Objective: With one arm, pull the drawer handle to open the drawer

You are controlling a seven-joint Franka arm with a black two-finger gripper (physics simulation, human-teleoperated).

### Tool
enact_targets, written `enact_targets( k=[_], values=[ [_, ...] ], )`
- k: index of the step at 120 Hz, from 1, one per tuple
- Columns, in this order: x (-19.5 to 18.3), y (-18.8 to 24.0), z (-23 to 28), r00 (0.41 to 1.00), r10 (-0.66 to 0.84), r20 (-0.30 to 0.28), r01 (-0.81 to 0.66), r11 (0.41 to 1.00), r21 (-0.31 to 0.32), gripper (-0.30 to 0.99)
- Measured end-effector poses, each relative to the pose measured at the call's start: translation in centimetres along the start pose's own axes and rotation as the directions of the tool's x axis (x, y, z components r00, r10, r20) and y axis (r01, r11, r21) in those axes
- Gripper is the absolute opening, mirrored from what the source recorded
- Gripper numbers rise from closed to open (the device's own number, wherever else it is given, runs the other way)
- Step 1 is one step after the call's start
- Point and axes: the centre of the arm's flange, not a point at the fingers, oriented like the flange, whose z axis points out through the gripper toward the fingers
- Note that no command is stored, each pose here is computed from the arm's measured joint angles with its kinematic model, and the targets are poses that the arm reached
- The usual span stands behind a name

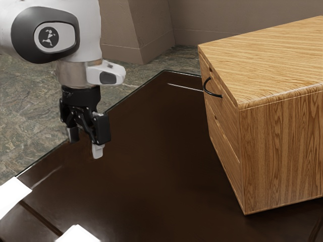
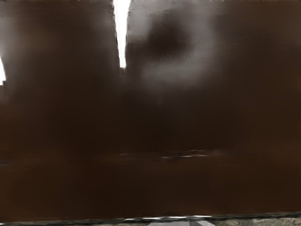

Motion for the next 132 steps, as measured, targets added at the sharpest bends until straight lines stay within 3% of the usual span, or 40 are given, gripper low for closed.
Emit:
enact_targets(
  k=[15, 25, 36, 46, 55, 70, 85, 110, 132],
  values=[
    [2.5, 0.4, -1.0, 0.987, 0.005, -0.161, 0.002, 0.999, 0.044, 0.69],
    [3.2, -0.1, -2.1, 0.967, -0.082, -0.242, 0.091, 0.996, 0.024, 0.69],
    [6.0, 1.7, -2.9, 0.914, -0.238, -0.327, 0.224, 0.971, -0.081, 0.69],
    [9.9, 3.7, -3.2, 0.835, -0.378, -0.4, 0.299, 0.922, -0.248, 0.69],
    [11.7, 4.6, -4.1, 0.756, -0.496, -0.427, 0.346, 0.856, -0.384, 0.69],
    [12.4, 1.6, -5.6, 0.605, -0.686, -0.404, 0.435, 0.71, -0.555, 0.69],
    [12.5, 0.0, -6.4, 0.496, -0.799, -0.341, 0.48, 0.579, -0.659, 0.69],
    [13.2, 2.8, -5.6, 0.445, -0.868, -0.221, 0.52, 0.451, -0.725, 0.69],
    [13.7, 2.8, -4.7, 0.391, -0.911, -0.134, 0.568, 0.353, -0.743, 0.69]
  ],
)
